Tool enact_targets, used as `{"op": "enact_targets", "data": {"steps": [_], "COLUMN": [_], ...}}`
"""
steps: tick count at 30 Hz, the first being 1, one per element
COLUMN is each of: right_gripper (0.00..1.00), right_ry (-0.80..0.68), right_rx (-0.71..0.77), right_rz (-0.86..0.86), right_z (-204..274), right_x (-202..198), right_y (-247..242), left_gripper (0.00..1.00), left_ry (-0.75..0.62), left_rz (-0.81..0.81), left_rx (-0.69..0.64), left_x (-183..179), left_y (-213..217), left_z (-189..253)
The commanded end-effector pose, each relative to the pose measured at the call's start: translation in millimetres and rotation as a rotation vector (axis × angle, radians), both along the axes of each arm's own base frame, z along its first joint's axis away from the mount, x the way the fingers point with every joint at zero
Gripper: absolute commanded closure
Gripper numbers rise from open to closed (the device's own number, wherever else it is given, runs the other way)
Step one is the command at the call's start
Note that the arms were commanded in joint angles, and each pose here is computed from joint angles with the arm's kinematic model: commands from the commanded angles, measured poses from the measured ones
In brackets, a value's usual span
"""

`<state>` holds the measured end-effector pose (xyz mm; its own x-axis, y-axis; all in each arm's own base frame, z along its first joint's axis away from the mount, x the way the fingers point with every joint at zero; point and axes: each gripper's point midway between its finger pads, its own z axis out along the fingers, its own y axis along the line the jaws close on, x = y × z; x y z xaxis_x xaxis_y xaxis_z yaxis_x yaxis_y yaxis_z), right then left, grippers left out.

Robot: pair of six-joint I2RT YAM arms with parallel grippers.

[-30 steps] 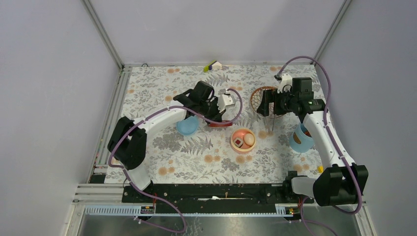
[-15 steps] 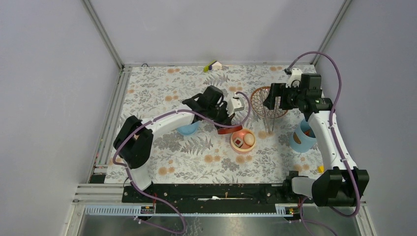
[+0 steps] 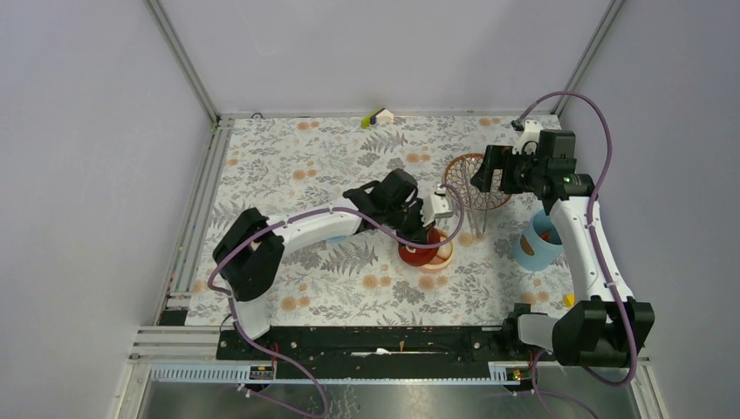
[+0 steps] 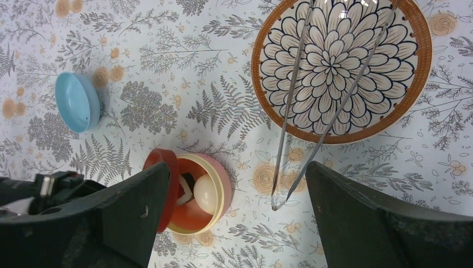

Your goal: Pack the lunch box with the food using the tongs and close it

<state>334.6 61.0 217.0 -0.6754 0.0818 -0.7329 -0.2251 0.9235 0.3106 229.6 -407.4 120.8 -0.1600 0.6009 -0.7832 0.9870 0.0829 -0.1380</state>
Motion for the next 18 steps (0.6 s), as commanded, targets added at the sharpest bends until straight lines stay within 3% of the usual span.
{"op": "enact_targets", "data": {"steps": [1, 18], "right_gripper": [0.01, 0.01], "right_ry": [-0.065, -0.057], "right_rx": [0.013, 0.007], "right_rz": [-0.011, -0.018], "right_z": [21, 16], "right_x": [3, 1], "right_y": [-1, -5], "left_gripper": [1.0, 1.0], "left_ry": [-0.058, -0.08], "left_rz": [-0.018, -0.022], "left_rx": [-0.071, -0.06], "left_x": [3, 7], "left_y": [-25, -49], "left_z": [21, 15]}}
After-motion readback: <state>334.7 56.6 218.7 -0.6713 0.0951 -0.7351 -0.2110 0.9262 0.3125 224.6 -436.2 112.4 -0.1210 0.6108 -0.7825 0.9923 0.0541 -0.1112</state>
